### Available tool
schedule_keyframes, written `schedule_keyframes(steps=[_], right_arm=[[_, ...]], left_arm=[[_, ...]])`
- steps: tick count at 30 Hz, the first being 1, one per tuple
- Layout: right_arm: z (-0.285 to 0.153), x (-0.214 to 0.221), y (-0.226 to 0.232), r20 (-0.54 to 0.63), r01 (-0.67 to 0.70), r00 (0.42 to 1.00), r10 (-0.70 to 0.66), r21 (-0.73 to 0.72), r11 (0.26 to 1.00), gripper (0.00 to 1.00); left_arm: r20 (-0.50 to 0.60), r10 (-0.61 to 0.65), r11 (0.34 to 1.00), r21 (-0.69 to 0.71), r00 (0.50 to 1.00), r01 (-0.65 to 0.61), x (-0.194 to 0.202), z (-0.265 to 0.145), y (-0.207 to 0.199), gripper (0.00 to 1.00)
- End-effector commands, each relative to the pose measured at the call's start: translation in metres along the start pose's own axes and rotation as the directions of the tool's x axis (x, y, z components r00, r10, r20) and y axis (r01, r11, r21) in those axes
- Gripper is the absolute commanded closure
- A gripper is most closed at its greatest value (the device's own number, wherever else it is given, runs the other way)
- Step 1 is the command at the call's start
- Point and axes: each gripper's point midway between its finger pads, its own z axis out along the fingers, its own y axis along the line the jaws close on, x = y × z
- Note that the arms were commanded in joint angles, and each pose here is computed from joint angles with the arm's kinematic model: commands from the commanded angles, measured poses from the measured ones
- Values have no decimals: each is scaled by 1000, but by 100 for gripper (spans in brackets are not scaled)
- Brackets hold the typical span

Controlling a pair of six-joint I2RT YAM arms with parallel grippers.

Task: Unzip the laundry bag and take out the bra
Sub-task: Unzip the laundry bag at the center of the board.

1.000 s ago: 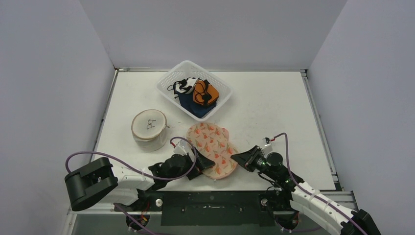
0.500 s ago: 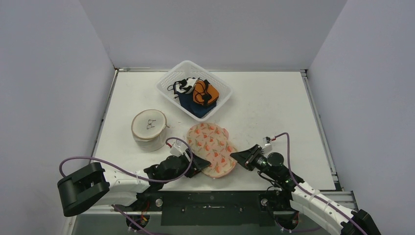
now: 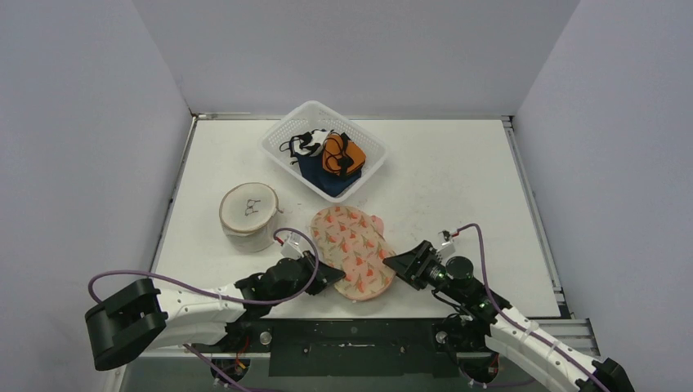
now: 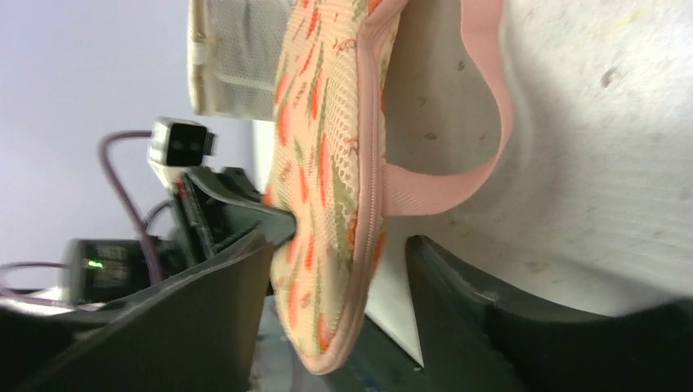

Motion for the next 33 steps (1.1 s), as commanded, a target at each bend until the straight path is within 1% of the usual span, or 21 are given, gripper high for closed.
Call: schedule_keyframes(steps=[1, 2, 4, 7, 10, 11, 12, 14, 17, 18, 19, 20, 22, 25, 28, 30, 33], right_arm=[[-8, -12, 13, 41, 174, 984, -175, 21, 985, 24], [-10, -14, 11, 40, 204, 978, -206, 48, 978, 19], [-16, -19, 9, 37, 281, 958, -285, 98, 955, 11], [-25, -34, 21, 45, 437, 893, -448, 156, 886, 0], [-34, -46, 35, 45, 568, 809, -586, 199, 799, 0], [-37, -51, 41, 57, 594, 784, -617, 214, 775, 4], [-39, -55, 46, 67, 621, 759, -648, 228, 750, 4], [-41, -59, 54, 91, 641, 733, -674, 241, 729, 4], [-41, -69, 60, 141, 618, 731, -667, 277, 736, 4], [-41, -74, 60, 163, 595, 739, -653, 297, 747, 4], [-41, -78, 58, 186, 568, 748, -638, 319, 759, 4], [-41, -82, 58, 212, 545, 753, -622, 327, 772, 4], [-41, -87, 63, 269, 513, 759, -593, 315, 799, 4], [-43, -90, 78, 341, 490, 763, -549, 248, 836, 4], [-43, -86, 88, 343, 521, 756, -557, 200, 830, 4], [-41, -82, 93, 320, 557, 746, -583, 180, 811, 5], [-36, -67, 103, 273, 625, 731, -625, 100, 774, 5]], left_arm=[[35, 32, 999, 1, 999, -32, -9, -3, -18, 100], [37, 36, 999, -4, 999, -36, -9, -3, -19, 100], [43, 41, 999, -14, 998, -40, -11, -6, -24, 100], [62, 71, 995, -79, 996, -66, -16, -8, -24, 100], [88, 156, 973, -185, 984, -138, -22, -13, -27, 100], [98, 192, 963, -212, 976, -168, -24, -14, -32, 100], [102, 230, 949, -243, 968, -200, -25, -16, -35, 100], [120, 292, 921, -303, 949, -245, -27, -20, -43, 100], [146, 360, 881, -378, 921, -284, -26, -28, -58, 100], [165, 377, 868, -405, 911, -286, -27, -31, -61, 100], [177, 407, 841, -456, 896, -291, -32, -35, -55, 100], [200, 420, 835, -467, 885, -291, -33, -39, -66, 100], [223, 476, 793, -528, 851, -305, -40, -47, -70, 100], [258, 530, 751, -586, 808, -305, -53, -56, -82, 100], [300, 567, 736, -602, 767, -309, -66, -63, -100, 100], [332, 582, 736, -603, 742, -308, -75, -70, -114, 100], [393, 607, 733, -613, 690, -295, -94, -85, -134, 100]])
